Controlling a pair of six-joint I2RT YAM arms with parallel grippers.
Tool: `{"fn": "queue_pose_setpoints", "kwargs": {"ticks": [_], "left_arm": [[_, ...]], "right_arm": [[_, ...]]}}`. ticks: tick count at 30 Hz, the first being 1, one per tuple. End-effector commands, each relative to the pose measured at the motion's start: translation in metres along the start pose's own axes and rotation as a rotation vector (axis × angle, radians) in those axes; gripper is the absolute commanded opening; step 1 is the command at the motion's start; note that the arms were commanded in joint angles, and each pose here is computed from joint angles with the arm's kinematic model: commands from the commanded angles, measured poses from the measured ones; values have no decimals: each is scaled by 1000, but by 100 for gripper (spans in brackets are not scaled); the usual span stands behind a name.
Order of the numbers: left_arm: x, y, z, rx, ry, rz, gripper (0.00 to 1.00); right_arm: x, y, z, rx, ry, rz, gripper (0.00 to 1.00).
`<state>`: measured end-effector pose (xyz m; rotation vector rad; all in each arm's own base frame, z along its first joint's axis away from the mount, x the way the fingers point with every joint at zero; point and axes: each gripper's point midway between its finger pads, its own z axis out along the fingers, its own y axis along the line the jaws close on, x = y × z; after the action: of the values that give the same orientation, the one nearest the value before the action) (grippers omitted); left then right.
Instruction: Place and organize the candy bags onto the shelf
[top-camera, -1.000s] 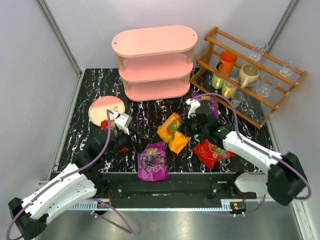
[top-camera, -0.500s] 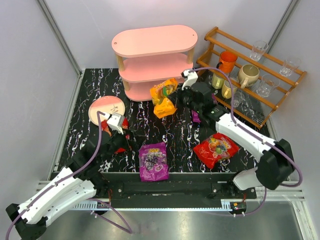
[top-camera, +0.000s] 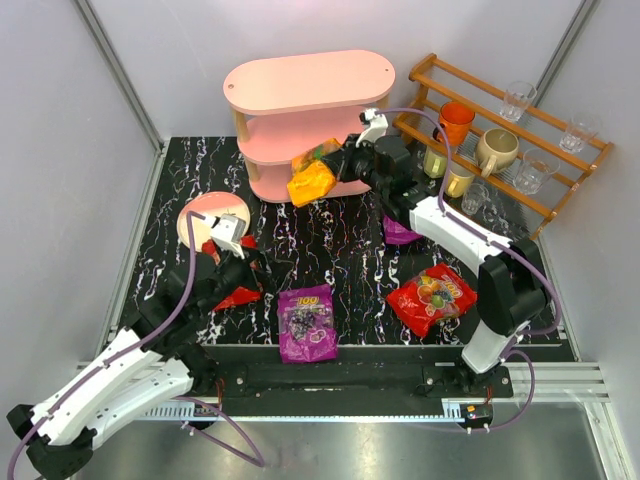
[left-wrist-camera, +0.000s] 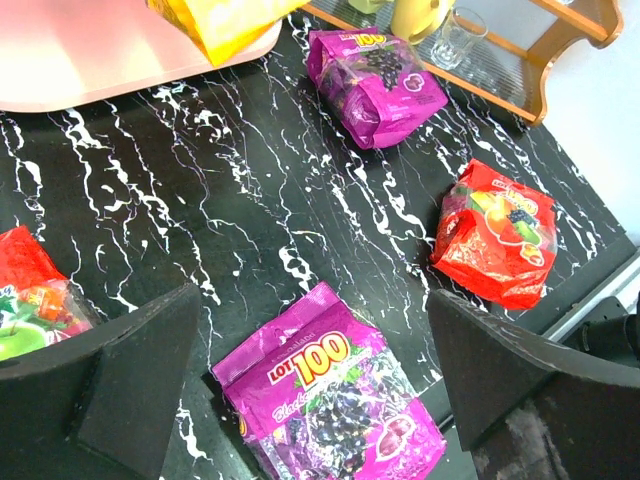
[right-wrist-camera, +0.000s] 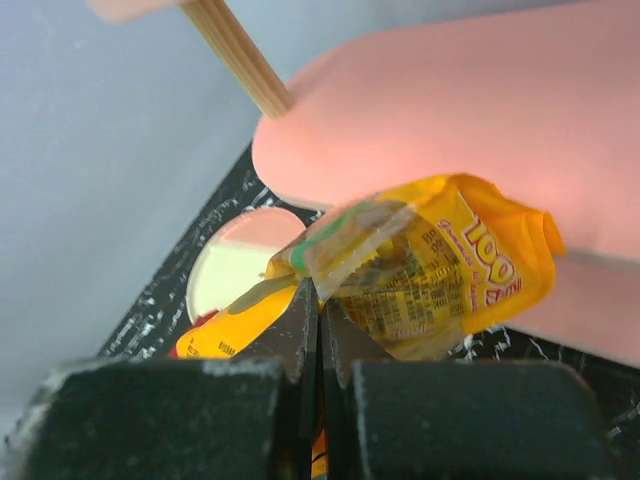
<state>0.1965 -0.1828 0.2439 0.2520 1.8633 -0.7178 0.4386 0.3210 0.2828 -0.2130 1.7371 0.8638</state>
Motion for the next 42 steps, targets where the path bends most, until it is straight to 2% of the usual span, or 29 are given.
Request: {"fn": "queue_pose_setpoints", "kwargs": {"ticks": [1, 13, 24, 33, 42], "left_arm": [[-21, -7, 2, 17, -38, 39, 99], [-12, -7, 5, 27, -23, 35, 99], [-9, 0, 8, -3, -18, 58, 99], [-1, 7, 13, -27, 3, 79, 99], [9, 13, 20, -36, 18, 93, 99]], "right_arm": [[-125, 41, -6, -181, -349, 1, 0], [-155, 71, -32, -294, -409, 6, 0], [-158, 56, -1, -293, -427, 12, 0], [-122, 6, 52, -263, -367, 64, 0], [-95, -21, 74, -237, -345, 33, 0]]}}
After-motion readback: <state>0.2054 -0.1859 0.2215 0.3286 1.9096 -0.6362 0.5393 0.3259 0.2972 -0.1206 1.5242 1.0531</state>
